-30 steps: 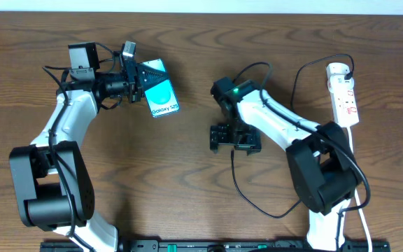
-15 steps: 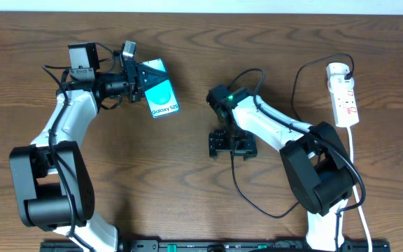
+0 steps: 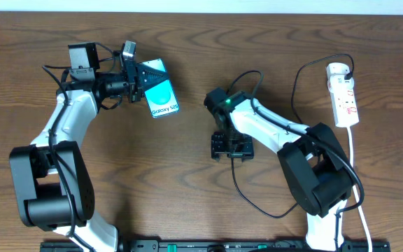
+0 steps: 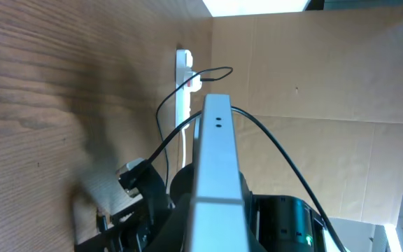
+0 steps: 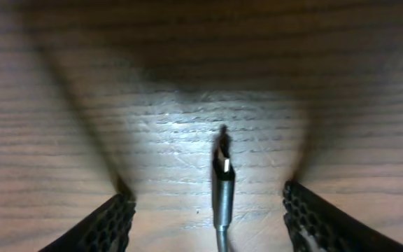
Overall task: Plug charger to phone and switch on socket
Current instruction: 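Lower the open right gripper over the cable's plug end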
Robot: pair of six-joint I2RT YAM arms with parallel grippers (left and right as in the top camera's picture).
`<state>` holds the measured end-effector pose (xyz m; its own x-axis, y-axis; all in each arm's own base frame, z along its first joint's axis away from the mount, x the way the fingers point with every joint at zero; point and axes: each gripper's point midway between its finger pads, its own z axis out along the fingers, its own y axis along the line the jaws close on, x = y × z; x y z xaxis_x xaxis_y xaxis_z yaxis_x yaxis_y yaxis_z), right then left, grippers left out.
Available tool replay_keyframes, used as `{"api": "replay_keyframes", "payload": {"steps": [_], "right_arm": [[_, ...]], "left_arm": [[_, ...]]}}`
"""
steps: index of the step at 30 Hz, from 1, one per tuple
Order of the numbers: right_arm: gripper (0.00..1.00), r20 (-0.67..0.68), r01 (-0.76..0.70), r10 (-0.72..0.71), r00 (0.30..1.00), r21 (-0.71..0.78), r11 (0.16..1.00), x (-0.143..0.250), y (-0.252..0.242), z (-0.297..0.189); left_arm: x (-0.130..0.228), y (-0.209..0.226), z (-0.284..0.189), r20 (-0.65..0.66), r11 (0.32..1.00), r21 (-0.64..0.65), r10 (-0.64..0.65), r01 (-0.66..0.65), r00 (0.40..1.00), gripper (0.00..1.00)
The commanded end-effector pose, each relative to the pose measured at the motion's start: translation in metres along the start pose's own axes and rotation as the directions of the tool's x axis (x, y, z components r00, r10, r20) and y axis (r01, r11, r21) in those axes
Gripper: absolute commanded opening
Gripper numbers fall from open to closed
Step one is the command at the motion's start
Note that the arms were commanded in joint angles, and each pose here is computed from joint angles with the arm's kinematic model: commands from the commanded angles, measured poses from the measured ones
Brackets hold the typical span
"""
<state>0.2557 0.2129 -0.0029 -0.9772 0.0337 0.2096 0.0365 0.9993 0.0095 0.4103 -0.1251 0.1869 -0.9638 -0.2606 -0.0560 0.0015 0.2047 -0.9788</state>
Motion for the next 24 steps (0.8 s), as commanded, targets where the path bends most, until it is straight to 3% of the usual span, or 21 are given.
{"api": "replay_keyframes", "payload": {"steps": [1,7,24], "right_arm": [[0.60,-0.008,-0.008,0.008,1.000,0.012,1.000,0.0041,-0.0022,0.0082],[0.48,-0.008,-0.012,0.012,1.000,0.012,1.000,0.0042,-0.0022,0.0083],[0.30,-0.002,-0.011,0.011,1.000,0.007,1.000,0.0027,-0.0011,0.0083]], "left_arm": [[0.0030,-0.0055,-0.0020,-0.015,1.000,0.026,0.015,-0.015,1.000,0.07],[0.0030,-0.0054,-0.0020,-0.014,1.000,0.025,0.014,-0.014,1.000,0.07],[0.0030,-0.0054,-0.0020,-0.014,1.000,0.025,0.015,-0.014,1.000,0.07]]}}
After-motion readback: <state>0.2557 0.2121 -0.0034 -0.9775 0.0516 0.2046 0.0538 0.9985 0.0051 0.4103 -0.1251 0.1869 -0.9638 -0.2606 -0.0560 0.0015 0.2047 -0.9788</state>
